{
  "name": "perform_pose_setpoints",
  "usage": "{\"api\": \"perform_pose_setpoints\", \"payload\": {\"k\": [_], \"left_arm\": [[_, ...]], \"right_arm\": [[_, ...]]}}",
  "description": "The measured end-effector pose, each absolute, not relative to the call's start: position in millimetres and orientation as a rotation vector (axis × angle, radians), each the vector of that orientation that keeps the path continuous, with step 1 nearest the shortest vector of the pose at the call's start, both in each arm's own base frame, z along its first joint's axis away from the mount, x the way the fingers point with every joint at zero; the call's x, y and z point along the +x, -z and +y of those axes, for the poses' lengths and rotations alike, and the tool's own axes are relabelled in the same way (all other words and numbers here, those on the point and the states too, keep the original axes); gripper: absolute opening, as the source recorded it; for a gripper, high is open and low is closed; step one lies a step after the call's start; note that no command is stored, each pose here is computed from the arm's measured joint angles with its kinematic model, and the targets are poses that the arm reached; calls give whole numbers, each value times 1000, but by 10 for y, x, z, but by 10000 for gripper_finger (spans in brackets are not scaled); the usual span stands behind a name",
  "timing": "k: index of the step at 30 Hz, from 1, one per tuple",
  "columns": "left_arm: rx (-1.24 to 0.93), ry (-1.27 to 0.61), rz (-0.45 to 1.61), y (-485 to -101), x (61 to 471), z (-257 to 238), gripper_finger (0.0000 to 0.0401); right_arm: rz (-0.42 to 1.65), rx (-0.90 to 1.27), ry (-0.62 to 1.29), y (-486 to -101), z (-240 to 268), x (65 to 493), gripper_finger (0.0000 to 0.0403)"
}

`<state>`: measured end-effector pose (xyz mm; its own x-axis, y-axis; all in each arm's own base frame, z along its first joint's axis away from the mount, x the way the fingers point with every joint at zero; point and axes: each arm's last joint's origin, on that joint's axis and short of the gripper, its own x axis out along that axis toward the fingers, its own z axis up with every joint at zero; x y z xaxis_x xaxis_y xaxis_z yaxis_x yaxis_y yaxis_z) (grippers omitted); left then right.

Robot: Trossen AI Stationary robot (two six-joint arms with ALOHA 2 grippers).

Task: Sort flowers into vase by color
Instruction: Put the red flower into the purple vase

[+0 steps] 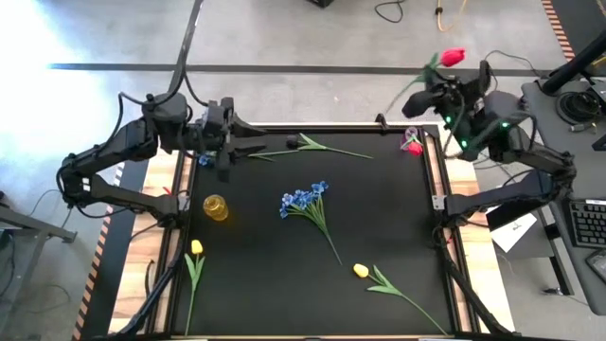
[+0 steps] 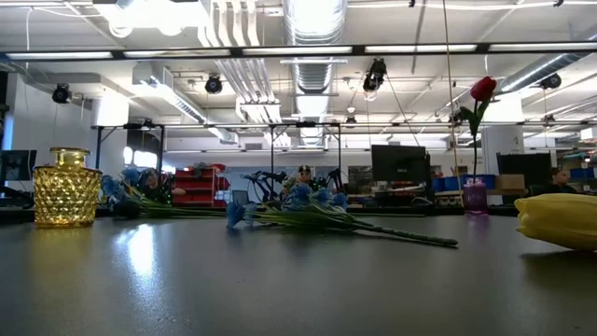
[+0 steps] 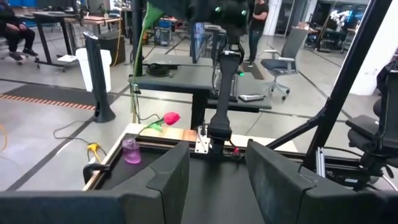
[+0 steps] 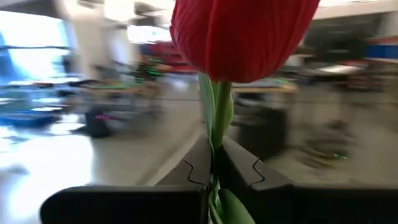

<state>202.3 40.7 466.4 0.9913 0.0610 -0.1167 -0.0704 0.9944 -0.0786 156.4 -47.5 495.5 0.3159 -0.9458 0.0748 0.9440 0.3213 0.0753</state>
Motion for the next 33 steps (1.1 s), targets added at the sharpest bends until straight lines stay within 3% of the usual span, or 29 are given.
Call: {"api": "perform_pose_setpoints", "payload": {"k": [6,20,33], "left_arm": [[-94,-67,151,-4591,2156,437,146],[-123,-62,203,-4548,2120,424,146],[-99,-61,193,-4579,2048,409,146]], "right_arm": [[-17,13,1476,-4526,-698,1575,12],[141,24,1768,-3564,-1204,1507,12],[54,72,1837,-3281,-1338,1476,13]]}}
